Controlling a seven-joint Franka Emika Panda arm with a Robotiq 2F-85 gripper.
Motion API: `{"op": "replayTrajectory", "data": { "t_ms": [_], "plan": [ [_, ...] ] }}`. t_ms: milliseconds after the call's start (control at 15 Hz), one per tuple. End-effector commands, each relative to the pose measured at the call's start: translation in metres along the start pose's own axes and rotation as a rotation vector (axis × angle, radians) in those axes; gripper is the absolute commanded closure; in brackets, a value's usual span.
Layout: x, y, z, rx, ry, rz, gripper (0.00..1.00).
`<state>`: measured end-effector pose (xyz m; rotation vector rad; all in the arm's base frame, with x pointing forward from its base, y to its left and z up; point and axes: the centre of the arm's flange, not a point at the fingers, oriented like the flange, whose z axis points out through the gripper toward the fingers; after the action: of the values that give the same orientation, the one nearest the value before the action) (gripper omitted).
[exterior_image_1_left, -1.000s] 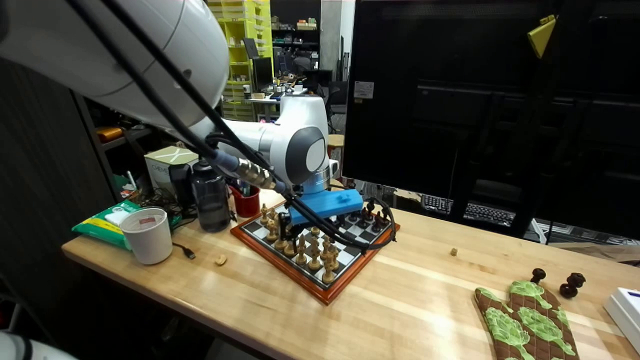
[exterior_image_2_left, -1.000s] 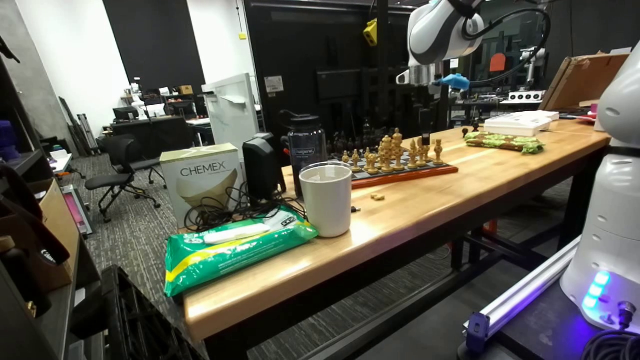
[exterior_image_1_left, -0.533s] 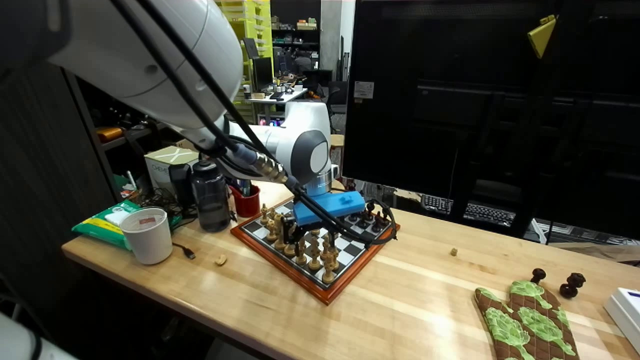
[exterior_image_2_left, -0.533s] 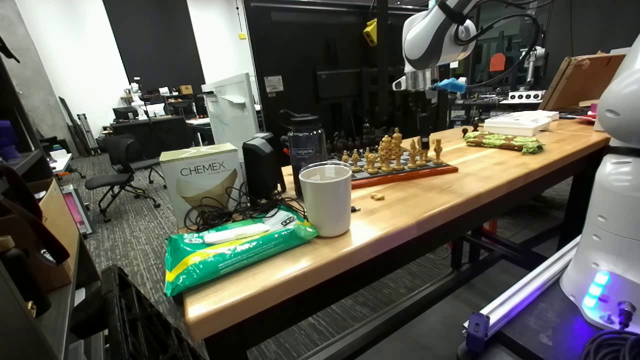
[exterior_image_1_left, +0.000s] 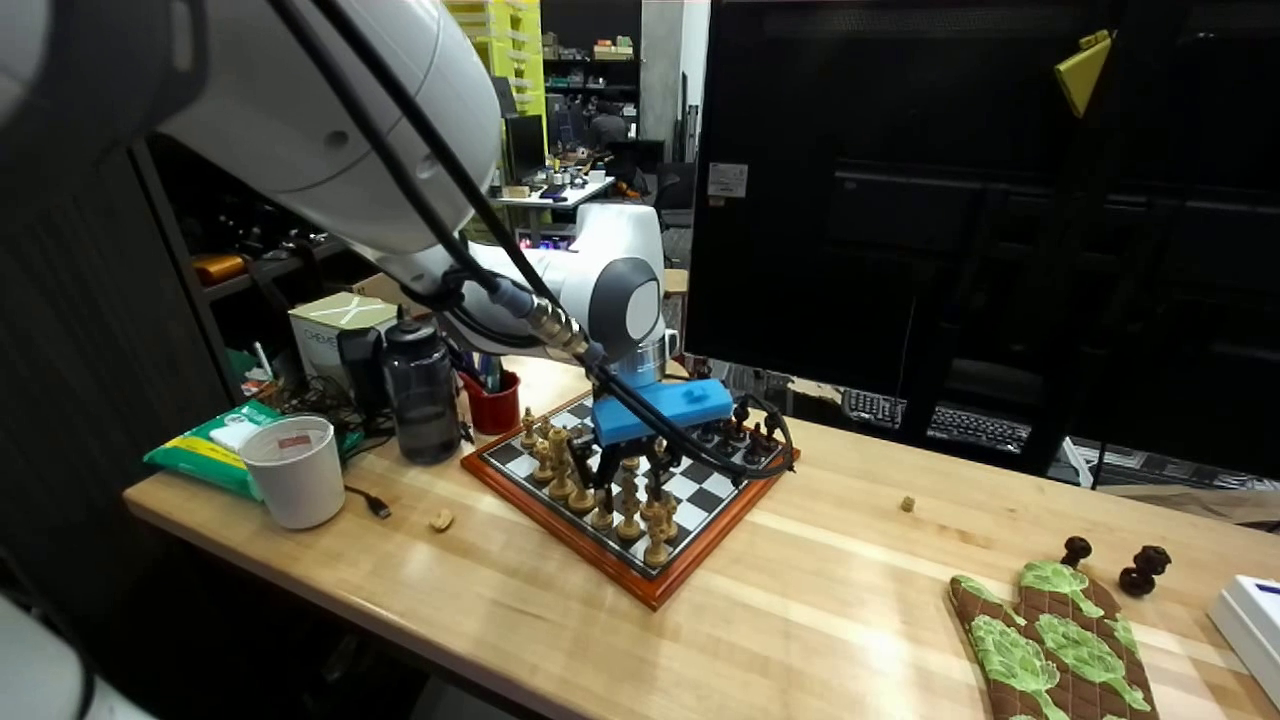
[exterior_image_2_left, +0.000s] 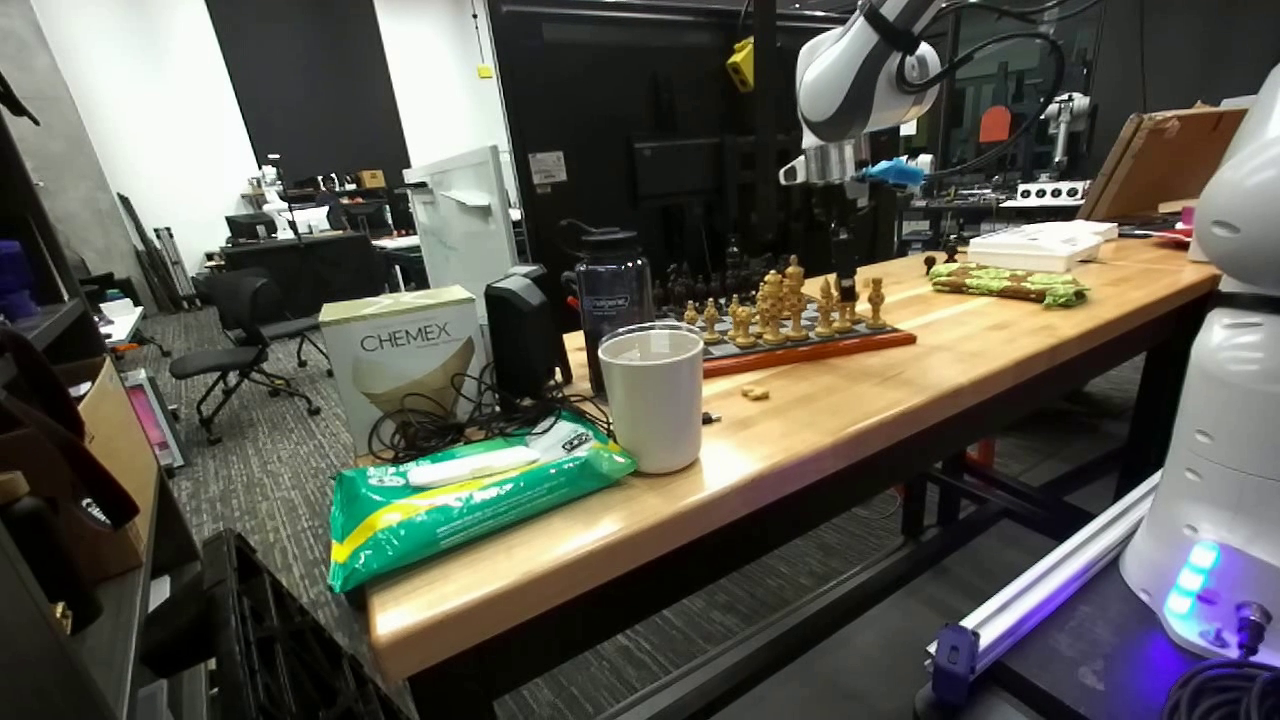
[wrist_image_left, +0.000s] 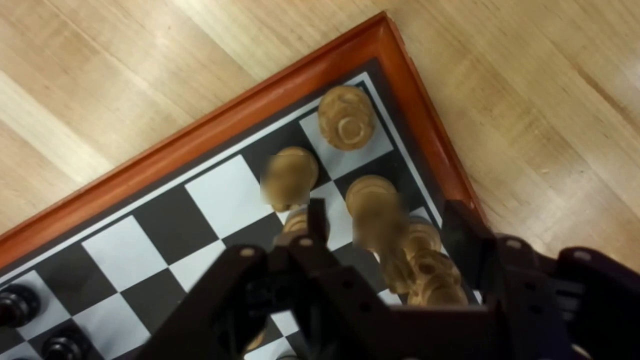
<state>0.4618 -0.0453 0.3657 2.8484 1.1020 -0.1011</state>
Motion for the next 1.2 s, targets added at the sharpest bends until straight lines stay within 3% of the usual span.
{"op": "replayTrajectory", "data": {
  "t_ms": [0,67,267,467,1133],
  "plan": [
    [0.0043,0.0035,-0.0062,0.006,-0.01,-0.028,0.4],
    [0.0047,0.0037,-0.007,0.006,-0.011,-0.029,0.54],
    [0.0056,0.0051,-0.008,0.006,-0.012,-0.034,0.72],
    [0.0062,0.0065,-0.0089,0.006,-0.013,-0.035,0.99],
    [0.0033,0.0071,-0.0156,0.011,-0.01,-0.033,0.96]
  ]
}}
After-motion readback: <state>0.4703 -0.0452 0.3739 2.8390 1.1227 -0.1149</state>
